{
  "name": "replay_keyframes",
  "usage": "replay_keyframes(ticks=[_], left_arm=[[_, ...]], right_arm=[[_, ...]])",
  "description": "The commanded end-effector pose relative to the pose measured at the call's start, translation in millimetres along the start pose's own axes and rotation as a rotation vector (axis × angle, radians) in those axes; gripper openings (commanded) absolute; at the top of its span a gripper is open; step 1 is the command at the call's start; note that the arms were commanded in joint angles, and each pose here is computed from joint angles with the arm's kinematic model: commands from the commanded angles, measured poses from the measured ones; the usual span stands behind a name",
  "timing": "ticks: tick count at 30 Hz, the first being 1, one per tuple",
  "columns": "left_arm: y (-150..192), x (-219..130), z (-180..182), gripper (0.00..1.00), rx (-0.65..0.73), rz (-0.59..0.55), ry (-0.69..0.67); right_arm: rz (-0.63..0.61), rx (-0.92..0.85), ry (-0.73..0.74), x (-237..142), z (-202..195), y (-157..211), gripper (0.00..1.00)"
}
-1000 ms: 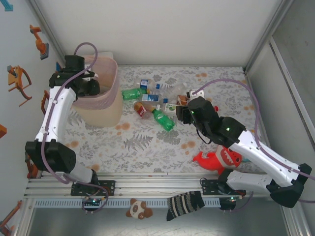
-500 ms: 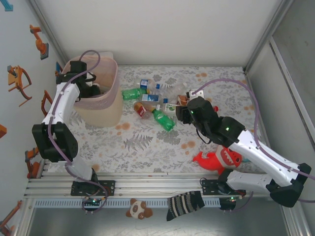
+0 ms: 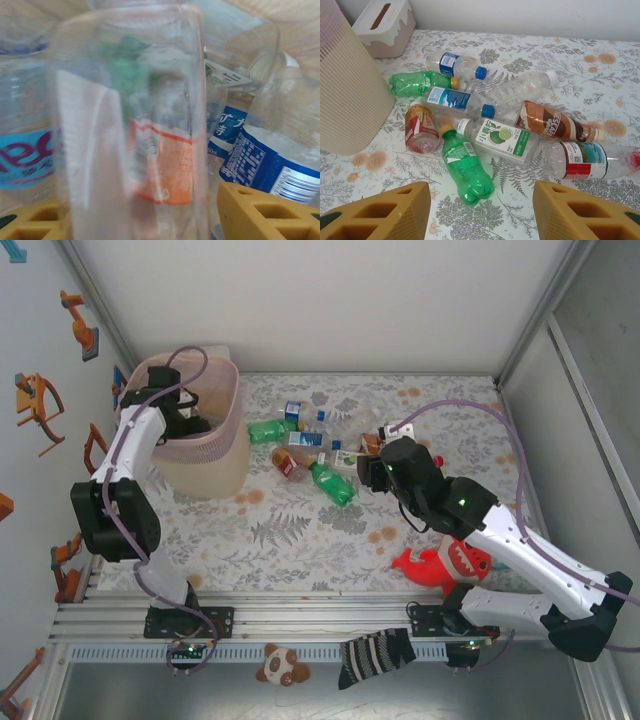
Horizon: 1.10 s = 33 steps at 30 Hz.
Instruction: Put the plastic bottles in the bin
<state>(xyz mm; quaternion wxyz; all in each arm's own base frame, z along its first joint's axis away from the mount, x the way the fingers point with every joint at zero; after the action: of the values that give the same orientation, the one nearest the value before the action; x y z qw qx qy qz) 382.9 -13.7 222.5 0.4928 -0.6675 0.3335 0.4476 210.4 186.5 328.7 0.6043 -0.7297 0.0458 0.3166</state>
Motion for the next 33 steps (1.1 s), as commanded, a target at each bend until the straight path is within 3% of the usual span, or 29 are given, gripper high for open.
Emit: replay_keyframes(ticks=[1,13,22,33], left_arm=[[-8,-40,2,0.62,0.003,-0.100,0.005],[-11,-69,9,0.64,0.017,-0.181,-0.039],[-4,-101,-9,0.58,0.005,-0.264,0.204],[11,-130,-15,0.57,0.038,-0.441,0.386]], right_arm=[[-0.023,0.006,0.013,-3,-1,-7,0.56],[-0.023,0.006,0.008,-2,1,-10,0.56],[0.054,0.007,-0.008,13,10,-4,0.55],[0.291,-0.101,-0.168,64,40,22,0.55]])
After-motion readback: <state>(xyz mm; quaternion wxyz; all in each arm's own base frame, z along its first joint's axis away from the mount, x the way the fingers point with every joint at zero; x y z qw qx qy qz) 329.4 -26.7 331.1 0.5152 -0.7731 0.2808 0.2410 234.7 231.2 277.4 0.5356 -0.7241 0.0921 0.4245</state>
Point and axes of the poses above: each hand's point on the last joint's axis, 136 mm out from that joint toward the fingers, its own x axis out along the fingers, its own z axis along the line the jaws close on, y = z × x, the point moved 6 cm from there along -x, back along the fingers, and after that the axes turned 14 degrees about -x, right-handed, at the moved point
